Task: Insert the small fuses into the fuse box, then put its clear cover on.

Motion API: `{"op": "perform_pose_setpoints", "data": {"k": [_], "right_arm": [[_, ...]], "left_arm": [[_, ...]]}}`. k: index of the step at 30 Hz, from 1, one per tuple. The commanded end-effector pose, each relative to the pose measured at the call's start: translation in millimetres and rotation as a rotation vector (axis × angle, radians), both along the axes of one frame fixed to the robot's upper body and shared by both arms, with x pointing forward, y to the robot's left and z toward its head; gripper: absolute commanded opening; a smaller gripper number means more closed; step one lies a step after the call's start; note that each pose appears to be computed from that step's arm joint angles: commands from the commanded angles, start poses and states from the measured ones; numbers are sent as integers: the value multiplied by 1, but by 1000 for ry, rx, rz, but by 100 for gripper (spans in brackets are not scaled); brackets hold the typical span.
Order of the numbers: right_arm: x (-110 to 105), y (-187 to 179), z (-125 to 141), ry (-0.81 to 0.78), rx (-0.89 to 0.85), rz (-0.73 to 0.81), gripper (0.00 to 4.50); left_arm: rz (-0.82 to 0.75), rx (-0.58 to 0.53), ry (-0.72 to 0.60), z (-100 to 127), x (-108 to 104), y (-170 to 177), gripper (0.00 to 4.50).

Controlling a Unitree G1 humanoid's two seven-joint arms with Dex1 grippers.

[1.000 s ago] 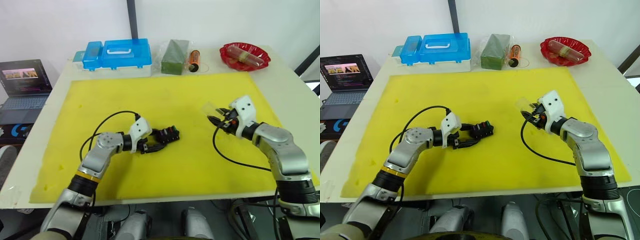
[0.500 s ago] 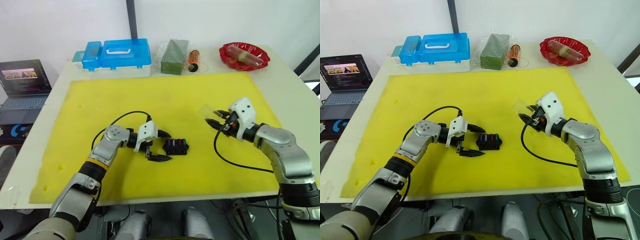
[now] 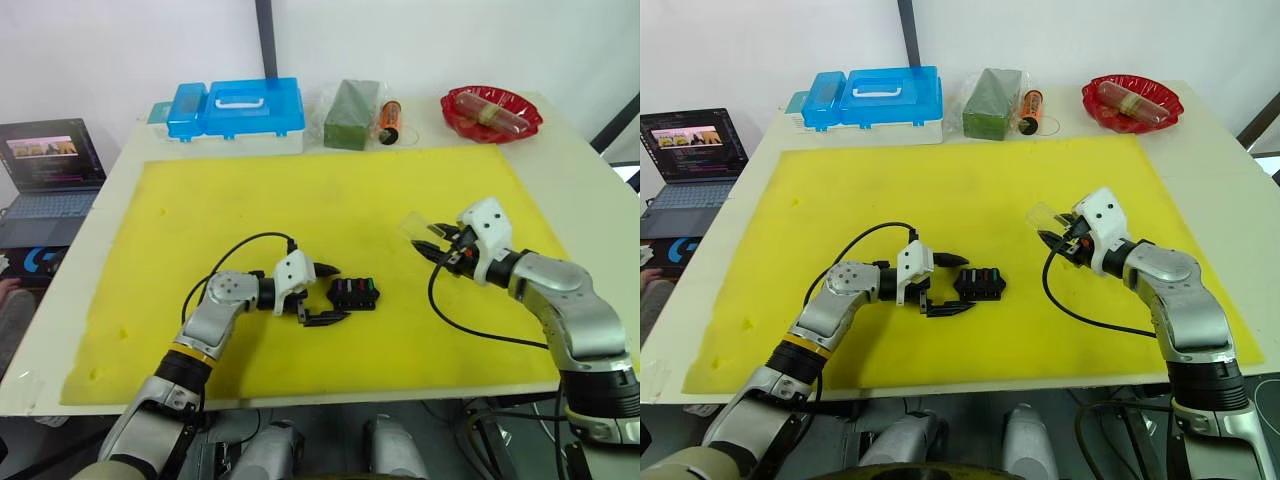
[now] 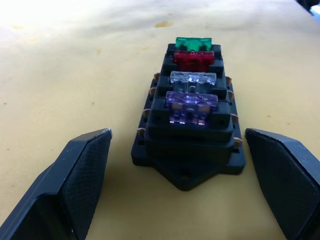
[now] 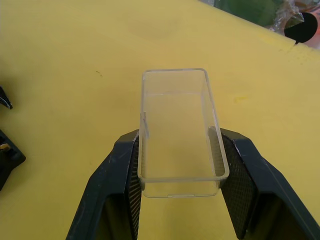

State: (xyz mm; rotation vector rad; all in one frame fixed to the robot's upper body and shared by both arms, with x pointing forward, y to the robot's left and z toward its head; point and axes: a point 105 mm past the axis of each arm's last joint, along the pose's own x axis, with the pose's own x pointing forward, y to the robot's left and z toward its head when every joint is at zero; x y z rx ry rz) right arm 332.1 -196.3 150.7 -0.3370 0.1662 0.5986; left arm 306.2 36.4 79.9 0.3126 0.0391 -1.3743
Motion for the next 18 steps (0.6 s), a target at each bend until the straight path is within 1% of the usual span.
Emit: {"op": "perform_pose_setpoints", "data": {"k": [1,3,4,6,9,10,13,16,18], "right_arm": [[-1,5,17,-63,0,22,181],[-2,5,17,-63,-1,25,181],[-2,5,17,-62,-2,27,181],[-3,4,17,-61,-6,30,181],[-4,6,18,-62,-12,51,181],[-5,8,18,-64,-34,73,181],[-9,17,19,-63,-68,143,181],[-26,41,32,-16,-43,341,181],[-39,55,35,27,-46,459,181]], "left_arm": [[-9,34,28,-13,-7,-9,448],[-17,38,32,-15,-10,-9,448],[-26,41,33,-16,-11,-9,431],[-31,45,36,-18,-13,-7,386],[-27,47,37,-19,-11,-4,285],[-26,46,36,-19,-10,-3,279],[-30,27,45,-17,-8,-1,279],[-79,17,57,-14,-14,2,279],[-111,22,61,-14,-17,5,279]]}}
